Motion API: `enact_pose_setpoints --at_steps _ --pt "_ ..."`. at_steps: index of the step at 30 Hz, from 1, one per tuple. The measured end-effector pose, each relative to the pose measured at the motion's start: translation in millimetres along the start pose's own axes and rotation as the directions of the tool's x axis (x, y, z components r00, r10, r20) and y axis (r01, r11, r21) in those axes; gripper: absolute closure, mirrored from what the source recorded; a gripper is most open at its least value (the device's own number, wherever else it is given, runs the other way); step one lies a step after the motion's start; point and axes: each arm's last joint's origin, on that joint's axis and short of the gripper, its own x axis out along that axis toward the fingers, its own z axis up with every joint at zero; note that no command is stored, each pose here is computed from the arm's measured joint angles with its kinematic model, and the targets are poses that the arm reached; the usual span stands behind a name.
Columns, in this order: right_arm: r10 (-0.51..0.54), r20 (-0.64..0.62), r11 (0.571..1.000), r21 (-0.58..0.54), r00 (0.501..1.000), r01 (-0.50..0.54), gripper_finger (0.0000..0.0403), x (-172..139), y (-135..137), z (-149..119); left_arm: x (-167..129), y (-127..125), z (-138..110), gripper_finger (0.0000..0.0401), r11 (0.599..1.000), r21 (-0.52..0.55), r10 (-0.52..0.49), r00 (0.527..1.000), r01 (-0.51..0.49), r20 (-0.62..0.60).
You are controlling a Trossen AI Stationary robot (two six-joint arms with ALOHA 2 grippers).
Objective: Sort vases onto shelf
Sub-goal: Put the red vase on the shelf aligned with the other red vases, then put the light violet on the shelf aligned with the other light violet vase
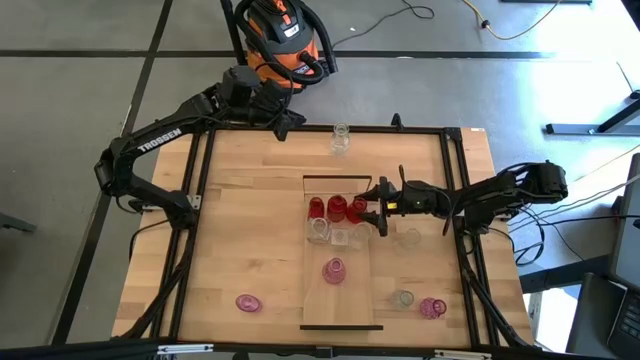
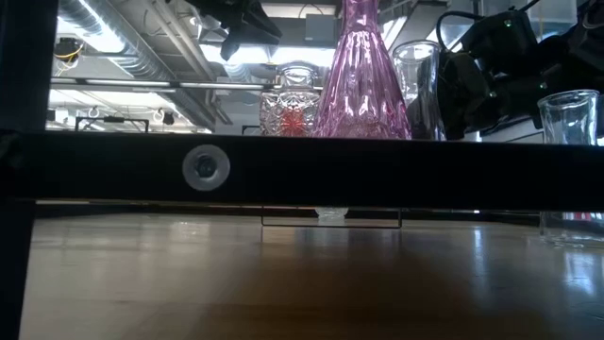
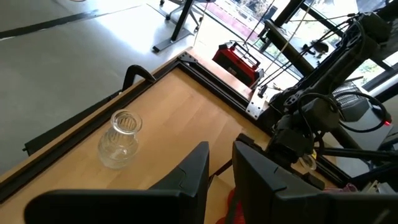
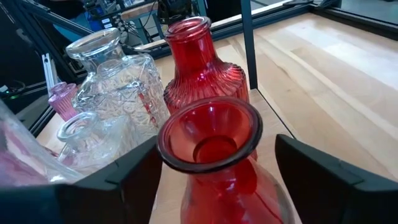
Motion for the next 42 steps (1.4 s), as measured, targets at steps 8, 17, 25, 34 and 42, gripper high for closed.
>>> enact_pose_setpoints --at_steps 8,17,25,34,42 --pt "0.001 0.029 1.0 0.018 1.0 -0.001 0.0112 -3 1 5 0 0 0 0.0337 1.0 0.0 0.0 1.0 0.0 0.0" --pt "-0.001 0.104 0.992 0.124 0.995 -0.012 0.0111 -8 4 16 0 0 0 0.0337 1.0 0.007 0.001 1.0 -0.001 -0.002" --pt "-0.031 0.248 0.882 0.462 0.968 -0.09 0.0111 -12 -12 33 0 1 -1 0.0337 1.0 0.005 0.006 1.0 -0.006 -0.013" --pt "0.148 0.537 0.834 0.384 0.83 -0.397 0.0111 -33 -21 70 1 -1 -10 0.0337 0.997 0.074 0.023 0.995 -0.016 -0.092" --pt "0.27 0.57 0.812 0.299 0.776 -0.502 0.0112 -60 -6 97 0 -2 -25 0.0337 0.989 0.148 0.055 0.972 -0.022 -0.226"
